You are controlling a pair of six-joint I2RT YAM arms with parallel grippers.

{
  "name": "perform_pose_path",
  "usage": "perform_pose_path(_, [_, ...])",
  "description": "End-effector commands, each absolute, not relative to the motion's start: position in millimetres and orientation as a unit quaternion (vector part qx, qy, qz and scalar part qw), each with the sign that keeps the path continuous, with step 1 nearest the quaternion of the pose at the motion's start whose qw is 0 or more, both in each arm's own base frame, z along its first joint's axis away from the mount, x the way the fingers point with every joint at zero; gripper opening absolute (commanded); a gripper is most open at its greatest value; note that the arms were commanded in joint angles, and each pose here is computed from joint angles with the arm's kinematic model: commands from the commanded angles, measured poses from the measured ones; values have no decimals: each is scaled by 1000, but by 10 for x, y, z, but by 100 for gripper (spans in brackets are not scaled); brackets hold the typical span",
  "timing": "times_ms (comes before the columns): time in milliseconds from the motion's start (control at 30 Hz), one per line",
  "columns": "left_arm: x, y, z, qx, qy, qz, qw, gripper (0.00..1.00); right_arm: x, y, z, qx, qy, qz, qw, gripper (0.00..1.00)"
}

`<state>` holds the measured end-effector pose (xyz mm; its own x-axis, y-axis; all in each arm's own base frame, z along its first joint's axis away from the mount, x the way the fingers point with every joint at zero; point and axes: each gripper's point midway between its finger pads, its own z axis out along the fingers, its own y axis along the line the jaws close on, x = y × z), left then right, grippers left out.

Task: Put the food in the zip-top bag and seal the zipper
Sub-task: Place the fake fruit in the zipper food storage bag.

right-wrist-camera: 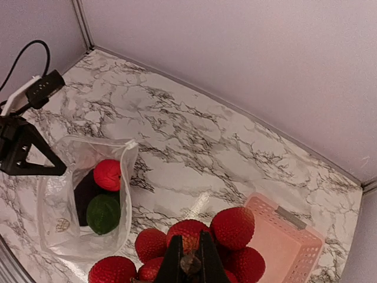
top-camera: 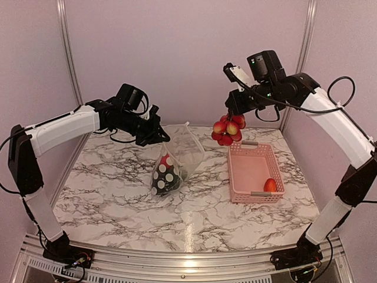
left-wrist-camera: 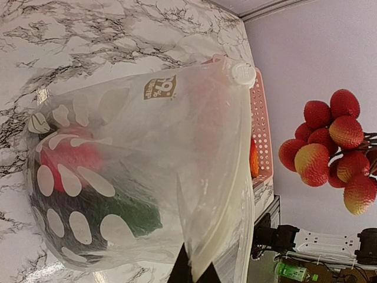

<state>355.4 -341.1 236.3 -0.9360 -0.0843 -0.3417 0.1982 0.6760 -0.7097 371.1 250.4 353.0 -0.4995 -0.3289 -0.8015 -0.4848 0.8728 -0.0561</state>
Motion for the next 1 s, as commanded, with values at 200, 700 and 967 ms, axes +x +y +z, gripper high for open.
perform_pose_path(200, [3603,-3432,2441,33,894,-408,181,0,3318,3377,4415,-289,748,350,484,0])
perform_pose_path(700, [3539,-3375,2488,35,896,-404,183,0,3281,3794,3968,-298,736,437,422,0])
perform_pose_path(967, [3520,-3357,2496,35,896,-402,183,0,3372,3846,3593,-303,756,419,402,0])
